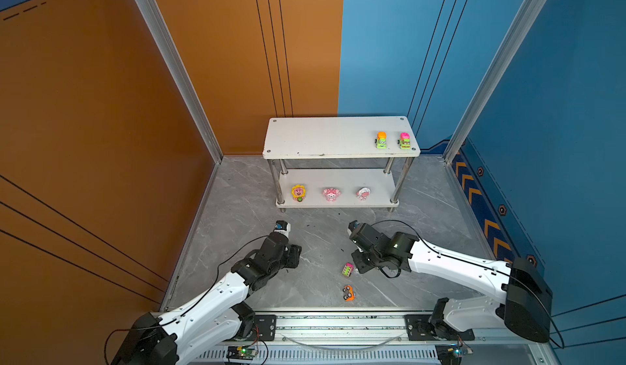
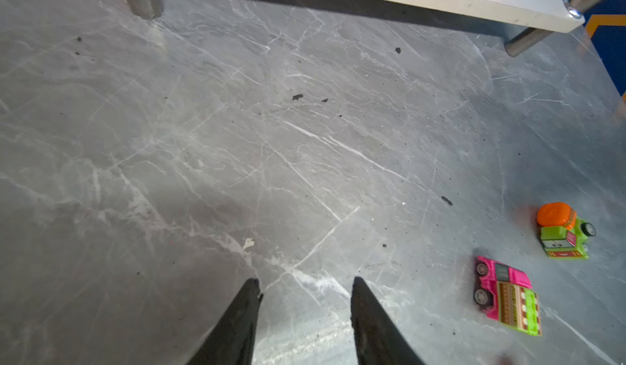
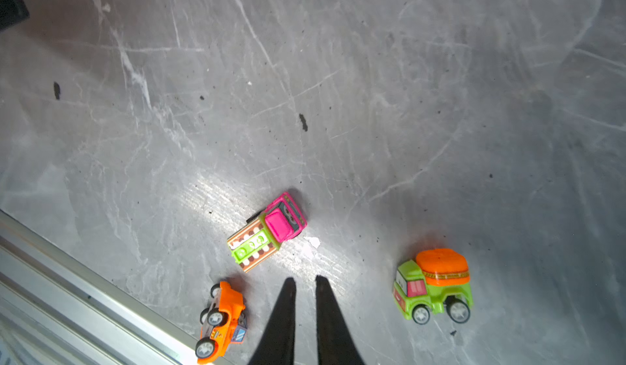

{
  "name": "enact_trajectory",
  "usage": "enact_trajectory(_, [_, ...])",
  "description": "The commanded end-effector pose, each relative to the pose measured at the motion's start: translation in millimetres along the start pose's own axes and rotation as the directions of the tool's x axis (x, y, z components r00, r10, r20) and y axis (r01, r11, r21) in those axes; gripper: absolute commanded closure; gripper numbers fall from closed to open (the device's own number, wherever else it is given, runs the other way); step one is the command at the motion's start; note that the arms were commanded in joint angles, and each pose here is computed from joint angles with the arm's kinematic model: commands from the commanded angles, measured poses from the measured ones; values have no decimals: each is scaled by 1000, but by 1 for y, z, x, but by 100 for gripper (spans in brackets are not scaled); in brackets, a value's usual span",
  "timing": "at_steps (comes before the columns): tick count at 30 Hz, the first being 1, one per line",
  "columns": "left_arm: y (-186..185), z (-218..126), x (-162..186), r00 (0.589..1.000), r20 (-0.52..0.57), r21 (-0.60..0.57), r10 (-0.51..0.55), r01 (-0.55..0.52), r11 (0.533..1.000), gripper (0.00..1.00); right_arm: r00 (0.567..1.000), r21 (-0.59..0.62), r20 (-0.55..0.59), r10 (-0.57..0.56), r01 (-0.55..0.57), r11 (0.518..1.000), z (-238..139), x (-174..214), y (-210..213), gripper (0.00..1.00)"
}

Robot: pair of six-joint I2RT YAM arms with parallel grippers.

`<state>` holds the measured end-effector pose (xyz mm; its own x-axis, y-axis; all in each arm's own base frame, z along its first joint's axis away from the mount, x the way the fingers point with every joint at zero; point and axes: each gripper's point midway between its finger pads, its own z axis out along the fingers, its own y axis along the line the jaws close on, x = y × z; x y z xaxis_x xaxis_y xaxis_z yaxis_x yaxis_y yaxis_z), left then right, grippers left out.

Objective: Place and organize the plastic toys onto the shelf
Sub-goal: 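Move the right gripper down to the pink truck with green brick bed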

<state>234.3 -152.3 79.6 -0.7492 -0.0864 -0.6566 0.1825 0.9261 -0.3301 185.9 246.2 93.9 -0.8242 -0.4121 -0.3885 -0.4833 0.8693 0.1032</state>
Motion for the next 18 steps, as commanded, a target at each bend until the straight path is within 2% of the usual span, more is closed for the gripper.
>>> enact_trajectory(1, [-7,-3,-13,999,35,4,9,-9,1000,54,992,-3,-112,-56,56,998,6,24,8,92])
enact_trajectory(4, [-4,-2,-14,999,45,-13,2,-2,1000,53,982,-37,-165,-95,90,995,21,42,20,93])
enact_trajectory(9, [-6,-2,-18,999,52,-15,0,1,1000,53,976,-109,-188,-111,92,990,43,47,43,93])
enact_trajectory(12, [-6,-3,-19,999,46,-19,8,-7,1000,53,969,-112,-217,-117,94,989,53,50,46,93])
enact_trajectory(18, [-3,-3,-19,999,48,-32,8,-6,999,53,976,-109,-161,-148,132,985,68,21,53,92])
